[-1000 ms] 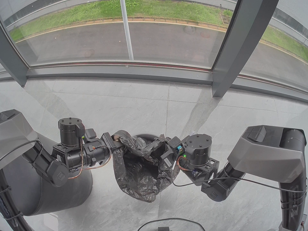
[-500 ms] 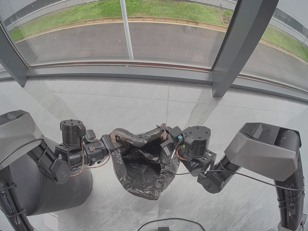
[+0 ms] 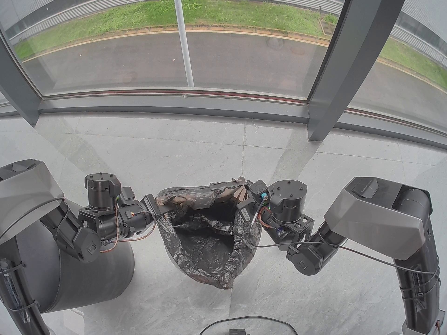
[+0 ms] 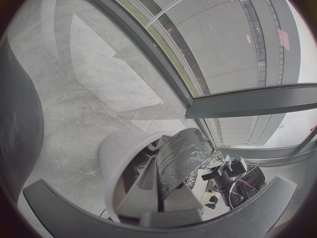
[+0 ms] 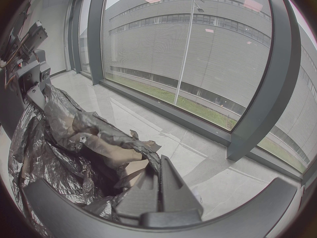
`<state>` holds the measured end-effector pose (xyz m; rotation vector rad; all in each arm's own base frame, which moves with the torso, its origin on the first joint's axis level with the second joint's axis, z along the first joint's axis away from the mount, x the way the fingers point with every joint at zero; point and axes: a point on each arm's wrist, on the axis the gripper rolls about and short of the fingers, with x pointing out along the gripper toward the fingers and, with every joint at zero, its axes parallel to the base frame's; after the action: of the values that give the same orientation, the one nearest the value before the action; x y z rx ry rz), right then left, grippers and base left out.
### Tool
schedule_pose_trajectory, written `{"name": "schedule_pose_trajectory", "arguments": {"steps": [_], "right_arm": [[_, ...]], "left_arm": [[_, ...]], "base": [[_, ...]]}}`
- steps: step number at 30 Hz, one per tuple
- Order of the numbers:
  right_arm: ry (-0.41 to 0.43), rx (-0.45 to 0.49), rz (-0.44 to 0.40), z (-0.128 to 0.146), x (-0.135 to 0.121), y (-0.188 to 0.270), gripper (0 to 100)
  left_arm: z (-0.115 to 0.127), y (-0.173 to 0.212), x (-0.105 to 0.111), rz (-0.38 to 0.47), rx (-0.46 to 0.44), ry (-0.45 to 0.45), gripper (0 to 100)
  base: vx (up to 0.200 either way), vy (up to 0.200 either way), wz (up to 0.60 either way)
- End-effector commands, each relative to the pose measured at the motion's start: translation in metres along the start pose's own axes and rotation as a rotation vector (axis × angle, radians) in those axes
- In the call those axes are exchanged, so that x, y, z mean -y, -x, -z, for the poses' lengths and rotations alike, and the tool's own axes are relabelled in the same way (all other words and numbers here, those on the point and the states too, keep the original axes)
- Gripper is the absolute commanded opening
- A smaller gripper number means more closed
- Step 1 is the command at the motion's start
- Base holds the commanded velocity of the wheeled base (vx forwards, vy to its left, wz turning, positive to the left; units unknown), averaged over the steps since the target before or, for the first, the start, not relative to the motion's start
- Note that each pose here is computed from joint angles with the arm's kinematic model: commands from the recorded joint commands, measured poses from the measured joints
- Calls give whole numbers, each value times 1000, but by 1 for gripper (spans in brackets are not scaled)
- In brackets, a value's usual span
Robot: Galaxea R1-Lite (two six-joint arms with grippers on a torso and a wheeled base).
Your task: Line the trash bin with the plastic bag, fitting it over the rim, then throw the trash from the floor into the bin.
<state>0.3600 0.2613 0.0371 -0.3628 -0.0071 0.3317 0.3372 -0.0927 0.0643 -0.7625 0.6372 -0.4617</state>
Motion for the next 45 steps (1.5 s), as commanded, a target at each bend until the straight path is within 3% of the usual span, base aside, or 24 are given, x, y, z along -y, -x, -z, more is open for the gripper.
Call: {"name": "schedule_pose_trajectory", "arguments": {"steps": [1,12,41,42,45], "right_arm": [[0,-1,2,2,0,-2,0],[-10,6,12,7,-2,-12,0],[-13,17,20,3,0,-13,0],[-11,17,20,3,1,-12,100],[-14,23,21,2,1,-13,100]], "left_arm": [[-2,-2,-3,-3,5,-4,0],[-9,-7,-15,-24,18,-35,0],[-23,-9,-8,-11,45,-44,0],[-23,-8,-7,-12,46,-44,0],[-24,-8,-7,-11,47,-44,0]], "base": [[0,0,0],[0,0,0],[0,0,0],[0,0,0],[0,0,0]]}}
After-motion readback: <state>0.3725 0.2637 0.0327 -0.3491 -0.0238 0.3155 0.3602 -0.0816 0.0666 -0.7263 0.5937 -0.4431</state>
